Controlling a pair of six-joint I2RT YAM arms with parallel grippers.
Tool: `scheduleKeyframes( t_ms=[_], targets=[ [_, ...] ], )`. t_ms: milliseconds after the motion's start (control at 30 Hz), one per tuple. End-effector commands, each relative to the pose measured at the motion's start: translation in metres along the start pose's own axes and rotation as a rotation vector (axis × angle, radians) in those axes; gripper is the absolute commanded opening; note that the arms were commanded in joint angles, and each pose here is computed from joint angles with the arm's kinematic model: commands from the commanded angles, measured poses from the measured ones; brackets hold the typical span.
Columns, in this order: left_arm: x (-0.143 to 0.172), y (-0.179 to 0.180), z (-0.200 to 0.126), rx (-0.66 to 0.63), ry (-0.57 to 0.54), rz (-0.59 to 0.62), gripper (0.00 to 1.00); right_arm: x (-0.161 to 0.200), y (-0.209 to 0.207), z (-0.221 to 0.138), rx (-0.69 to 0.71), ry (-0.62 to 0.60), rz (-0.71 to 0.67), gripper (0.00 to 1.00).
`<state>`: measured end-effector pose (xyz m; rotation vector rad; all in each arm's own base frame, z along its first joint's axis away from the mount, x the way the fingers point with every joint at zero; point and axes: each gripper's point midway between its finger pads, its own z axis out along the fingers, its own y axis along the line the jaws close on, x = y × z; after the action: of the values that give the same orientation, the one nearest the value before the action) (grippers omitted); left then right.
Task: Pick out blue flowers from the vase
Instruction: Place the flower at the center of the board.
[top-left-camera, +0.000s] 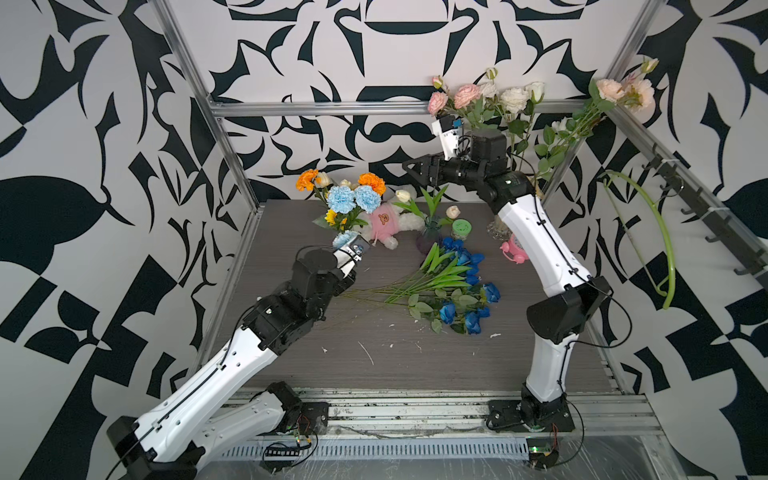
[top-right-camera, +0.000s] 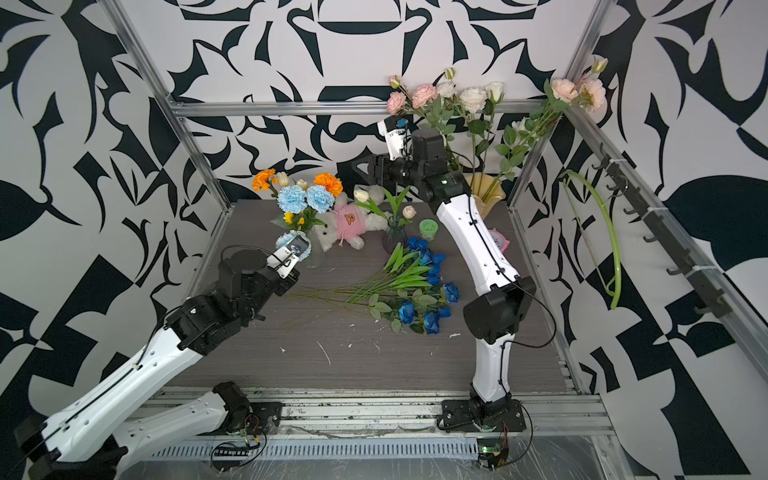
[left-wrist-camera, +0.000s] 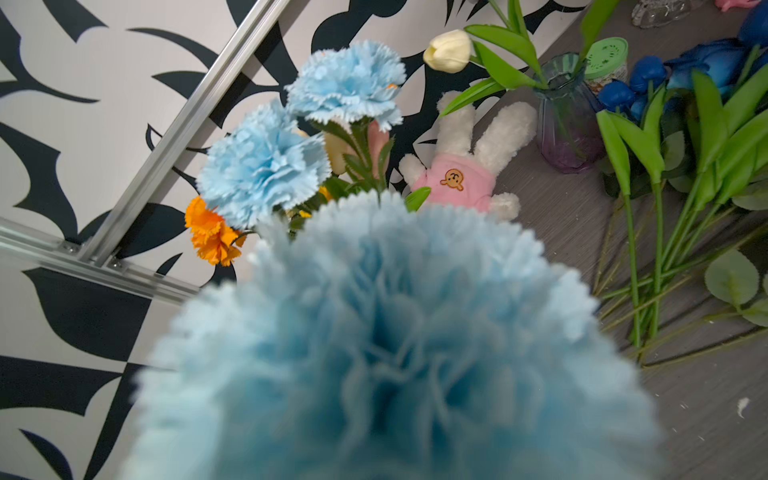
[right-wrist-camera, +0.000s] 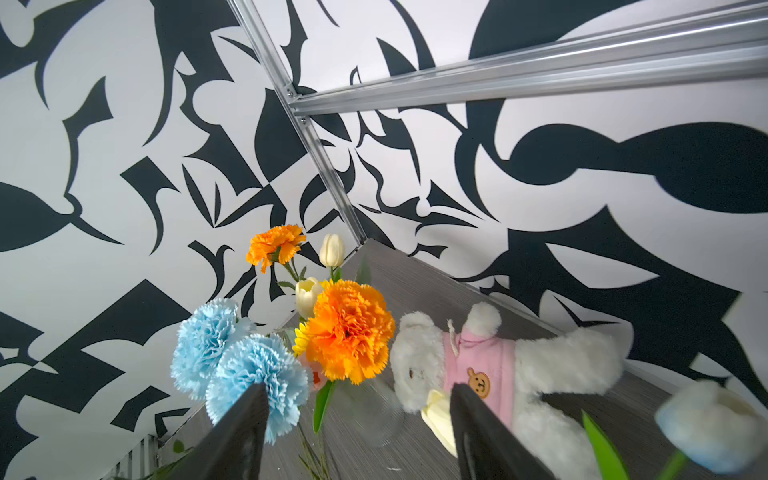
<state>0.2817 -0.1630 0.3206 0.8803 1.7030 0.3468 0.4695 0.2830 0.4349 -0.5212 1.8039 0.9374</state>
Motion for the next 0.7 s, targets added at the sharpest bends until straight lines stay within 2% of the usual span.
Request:
scheduleKeyframes(
  t_ms=[0, 100, 200, 333, 433, 567, 667],
  targets=[
    [-0.003, -0.009, 0.005, -0.08, 0.022, 0.05, 0.0, -0.007, 0.003, -0.012, 0.004, -0.038, -0.024, 0.68],
    [-0.012, -0.047, 0.021, 0.011, 0.0, 0.062, 0.0, -0.002, -0.005, -0.014, 0.013, -0.033, -0.011, 0.68],
    [-0.019, -0.088, 0.052, 0.091, 0.017, 0.103, 0.0, 0.002, -0.009, -0.016, 0.02, -0.026, -0.003, 0.68],
    [-0.028, -0.149, 0.097, 0.147, 0.063, 0.229, 0.0, 0.003, -0.013, -0.027, 0.038, -0.029, -0.007, 0.68],
    [-0.034, -0.187, 0.128, 0.184, 0.057, 0.294, 0.0, 0.002, -0.016, -0.043, 0.069, -0.031, -0.024, 0.68],
    [-0.034, -0.222, 0.162, 0.235, 0.04, 0.352, 0.0, 0.004, -0.025, -0.064, 0.105, -0.033, -0.016, 0.68],
    [-0.035, -0.234, 0.176, 0.304, 0.036, 0.329, 0.0, 0.009, -0.032, -0.078, 0.131, -0.029, -0.008, 0.69]
  ],
)
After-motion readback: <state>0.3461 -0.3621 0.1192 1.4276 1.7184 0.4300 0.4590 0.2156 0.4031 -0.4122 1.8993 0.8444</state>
